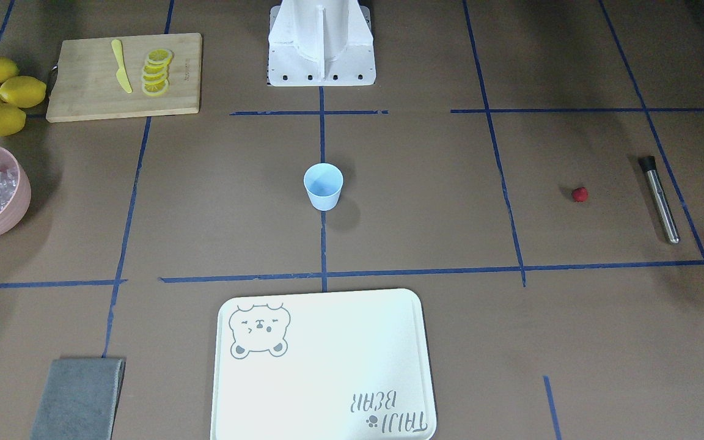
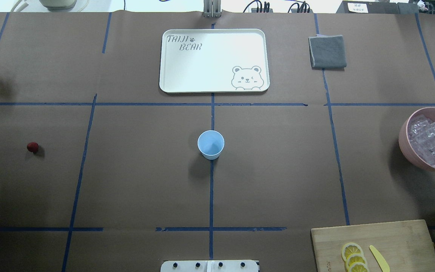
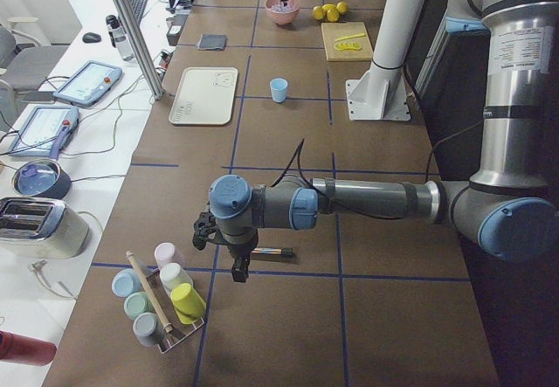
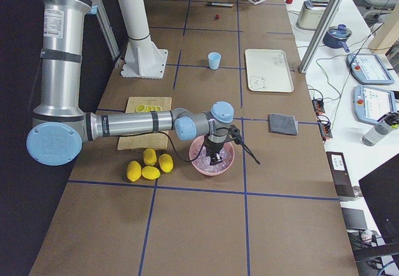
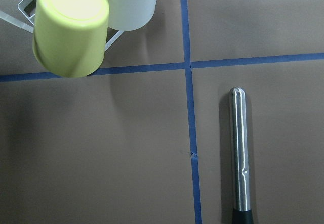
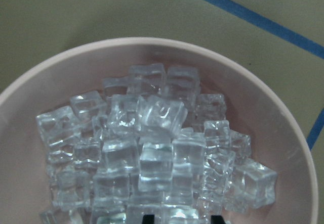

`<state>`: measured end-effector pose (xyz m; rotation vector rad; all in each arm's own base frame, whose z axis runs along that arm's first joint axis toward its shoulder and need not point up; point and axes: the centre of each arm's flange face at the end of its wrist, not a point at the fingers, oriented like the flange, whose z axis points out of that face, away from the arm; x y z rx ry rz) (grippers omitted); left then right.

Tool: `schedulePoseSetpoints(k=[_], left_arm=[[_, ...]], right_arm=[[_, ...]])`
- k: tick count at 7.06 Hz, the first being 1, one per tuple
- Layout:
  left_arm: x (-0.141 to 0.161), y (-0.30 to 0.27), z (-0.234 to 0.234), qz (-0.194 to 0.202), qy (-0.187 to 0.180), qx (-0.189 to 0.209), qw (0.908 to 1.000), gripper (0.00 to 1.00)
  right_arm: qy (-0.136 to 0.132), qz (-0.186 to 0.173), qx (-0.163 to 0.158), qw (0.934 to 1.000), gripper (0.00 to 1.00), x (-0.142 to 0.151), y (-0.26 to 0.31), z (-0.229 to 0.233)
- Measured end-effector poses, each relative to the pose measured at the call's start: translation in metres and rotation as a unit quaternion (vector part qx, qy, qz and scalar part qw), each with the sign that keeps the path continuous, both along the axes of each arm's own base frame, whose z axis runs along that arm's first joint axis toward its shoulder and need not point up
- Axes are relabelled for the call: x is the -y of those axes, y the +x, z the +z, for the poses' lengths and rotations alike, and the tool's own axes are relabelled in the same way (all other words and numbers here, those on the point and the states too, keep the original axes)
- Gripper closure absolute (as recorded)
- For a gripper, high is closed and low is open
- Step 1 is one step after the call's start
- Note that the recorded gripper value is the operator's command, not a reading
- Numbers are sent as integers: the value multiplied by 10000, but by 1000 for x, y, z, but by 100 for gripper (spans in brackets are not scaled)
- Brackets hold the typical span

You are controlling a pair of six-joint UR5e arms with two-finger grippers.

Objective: Mash ice and strawberries in cup
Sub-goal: 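Close the right gripper on ice cubes inside the pink bowl, then lift the ice with the right gripper and carry it toward the blue cup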

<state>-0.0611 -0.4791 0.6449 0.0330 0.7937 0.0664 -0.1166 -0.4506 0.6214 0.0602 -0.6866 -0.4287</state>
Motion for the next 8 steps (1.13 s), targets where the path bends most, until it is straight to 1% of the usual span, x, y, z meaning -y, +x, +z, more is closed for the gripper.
schedulePoseSetpoints(k=[1,3,4,5,7,8], left_arm=[[0,0,0,0,2,0,10000,0],[1,0,-1,0,12,-3,10000,0],[1,0,-2,0,16,-2,10000,0],[1,0,-2,0,18,-1,10000,0],[1,0,-2,0,20,-2,10000,0],[1,0,-2,0,19,-5,10000,0]], right_arm=[[14,-24,0,10000,100,0,0,1],[153,-117,41,9998,100,-1,8,-3],[214,-26,86,9997,100,-2,21,-15],[259,122,119,9995,100,-8,38,-36],[291,361,149,9988,100,-19,62,-94],[332,425,235,9983,100,-16,63,-122]])
